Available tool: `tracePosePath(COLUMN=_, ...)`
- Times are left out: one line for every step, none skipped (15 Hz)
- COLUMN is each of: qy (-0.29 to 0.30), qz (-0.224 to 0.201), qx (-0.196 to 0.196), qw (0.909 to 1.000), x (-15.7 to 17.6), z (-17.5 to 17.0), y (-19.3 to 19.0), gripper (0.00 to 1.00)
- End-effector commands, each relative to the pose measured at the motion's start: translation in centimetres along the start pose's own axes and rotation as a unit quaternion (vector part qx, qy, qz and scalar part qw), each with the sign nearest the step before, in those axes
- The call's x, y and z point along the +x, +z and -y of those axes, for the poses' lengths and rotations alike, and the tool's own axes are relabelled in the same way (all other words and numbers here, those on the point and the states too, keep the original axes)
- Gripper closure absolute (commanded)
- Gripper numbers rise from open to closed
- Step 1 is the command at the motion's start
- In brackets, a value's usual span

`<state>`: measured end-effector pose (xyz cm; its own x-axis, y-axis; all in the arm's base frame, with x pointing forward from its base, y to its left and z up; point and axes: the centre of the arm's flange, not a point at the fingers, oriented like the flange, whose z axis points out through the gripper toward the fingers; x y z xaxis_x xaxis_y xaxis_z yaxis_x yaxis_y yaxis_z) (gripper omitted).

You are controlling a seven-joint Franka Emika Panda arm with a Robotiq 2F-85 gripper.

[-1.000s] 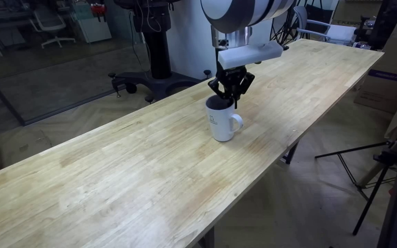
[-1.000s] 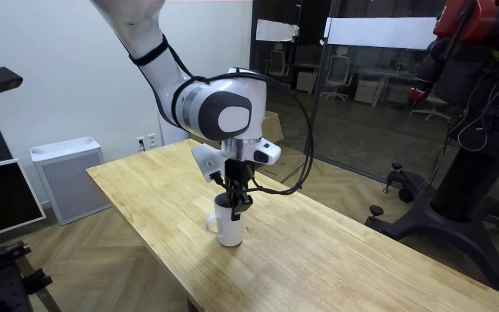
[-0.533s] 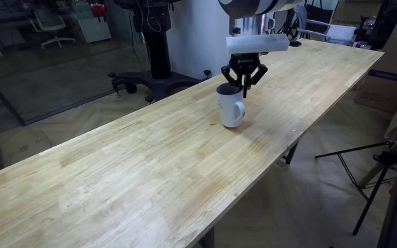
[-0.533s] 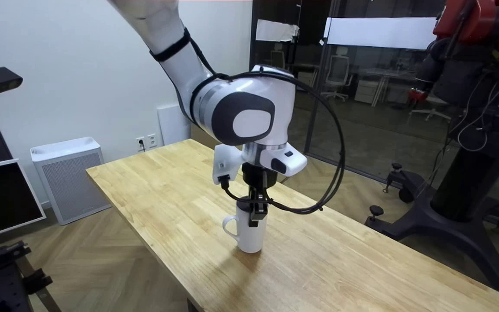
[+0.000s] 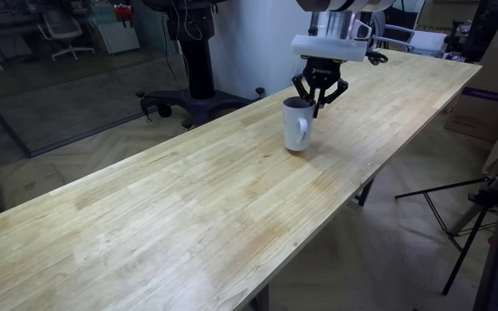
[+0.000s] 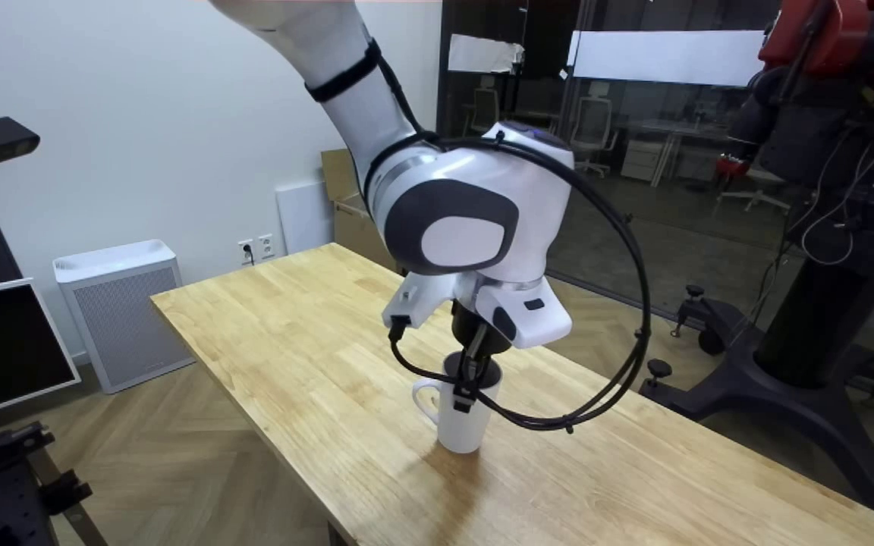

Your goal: Move the white mug to the right

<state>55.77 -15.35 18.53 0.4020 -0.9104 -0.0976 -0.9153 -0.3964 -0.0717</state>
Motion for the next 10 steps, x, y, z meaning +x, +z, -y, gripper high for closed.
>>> tracePosePath(qy=0.090, qz=0.000, qx=0.034, qw=0.9954, x=0.0, z=1.0, y=-0.4, gripper=0.97)
tracePosePath(qy=0.111, qz=0.001, qx=0.041, qw=0.9929, x=0.1, z=1.2, y=-0.3, gripper=0.97)
tracePosePath(qy=0.133, qz=0.001, qx=0.047, qw=0.9899, x=0.2, z=1.3, y=-0.1, gripper=0.97)
tracePosePath(qy=0.155, qz=0.000, qx=0.054, qw=0.9865, x=0.4, z=1.4, y=0.2, gripper=0.97)
tracePosePath(qy=0.177, qz=-0.003, qx=0.060, qw=0.9824, x=0.5, z=1.5, y=0.6, gripper=0.97)
tracePosePath(qy=0.198, qz=-0.006, qx=0.066, qw=0.9779, x=0.6, z=1.6, y=0.9, gripper=0.97)
tracePosePath(qy=0.218, qz=-0.013, qx=0.071, qw=0.9732, x=0.8, z=1.7, y=1.3, gripper=0.97)
tracePosePath(qy=0.239, qz=-0.020, qx=0.076, qw=0.9679, x=0.8, z=1.8, y=1.6, gripper=0.97)
tracePosePath(qy=0.259, qz=-0.028, qx=0.081, qw=0.9620, x=0.8, z=1.8, y=1.8, gripper=0.97)
tracePosePath(qy=0.278, qz=-0.033, qx=0.085, qw=0.9561, x=0.7, z=2.0, y=1.8, gripper=0.97)
